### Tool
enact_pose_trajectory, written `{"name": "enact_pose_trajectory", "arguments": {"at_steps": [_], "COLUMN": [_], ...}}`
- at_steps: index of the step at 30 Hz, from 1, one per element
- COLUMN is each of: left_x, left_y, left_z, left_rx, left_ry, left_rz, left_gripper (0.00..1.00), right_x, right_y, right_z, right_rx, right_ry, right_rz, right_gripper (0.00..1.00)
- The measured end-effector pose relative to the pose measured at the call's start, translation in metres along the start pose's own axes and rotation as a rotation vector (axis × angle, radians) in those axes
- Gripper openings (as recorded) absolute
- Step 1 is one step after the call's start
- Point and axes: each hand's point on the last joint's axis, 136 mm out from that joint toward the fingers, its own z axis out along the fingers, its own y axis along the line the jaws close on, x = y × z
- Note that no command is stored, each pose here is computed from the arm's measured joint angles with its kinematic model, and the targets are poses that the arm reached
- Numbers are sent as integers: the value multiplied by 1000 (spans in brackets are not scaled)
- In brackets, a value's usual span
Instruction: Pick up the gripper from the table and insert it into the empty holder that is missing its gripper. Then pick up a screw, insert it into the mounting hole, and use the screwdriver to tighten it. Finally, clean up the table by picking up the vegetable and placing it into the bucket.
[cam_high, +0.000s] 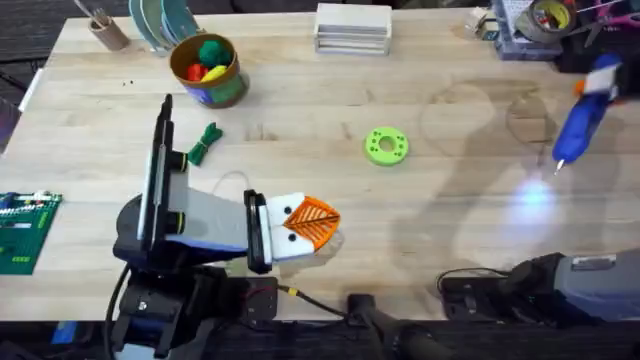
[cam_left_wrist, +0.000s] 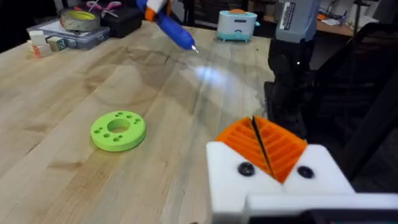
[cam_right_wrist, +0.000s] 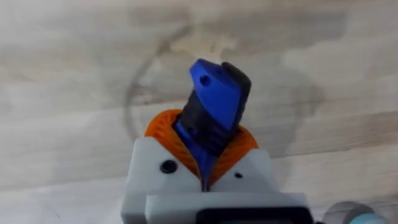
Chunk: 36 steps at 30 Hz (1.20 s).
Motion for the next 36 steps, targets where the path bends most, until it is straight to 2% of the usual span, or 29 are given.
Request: {"name": "enact_pose_trajectory", "arguments": {"at_steps": [4,8,12,19,23,27,32,36], "left_x": [0,0,0,0,0,0,0,0], "left_y": [0,0,0,0,0,0,0,0], "left_z": [0,0,0,0,0,0,0,0], "left_rx": [0,0,0,0,0,0,0,-1], "left_ry": [0,0,0,0,0,0,0,0], "left_rz": [0,0,0,0,0,0,0,0], "left_gripper": [4,4,4,4,4,4,4,4], "right_x": [-32,-46,-49,-39,-25,-14,-19,-22], "right_y": [6,20,37,63,79,104,151,200], "right_z": [-48,-90,-128,-176,-191,-191,-199,-213], "right_rx": [34,49,52,56,58,-1,-141,-296], "right_ry": [-161,-267,-341,-422,-485,-577,-753,-878], "right_rz": [7,2,-6,-38,-48,-58,-93,-163], "right_gripper": [30,30,30,30,30,30,30,30]}}
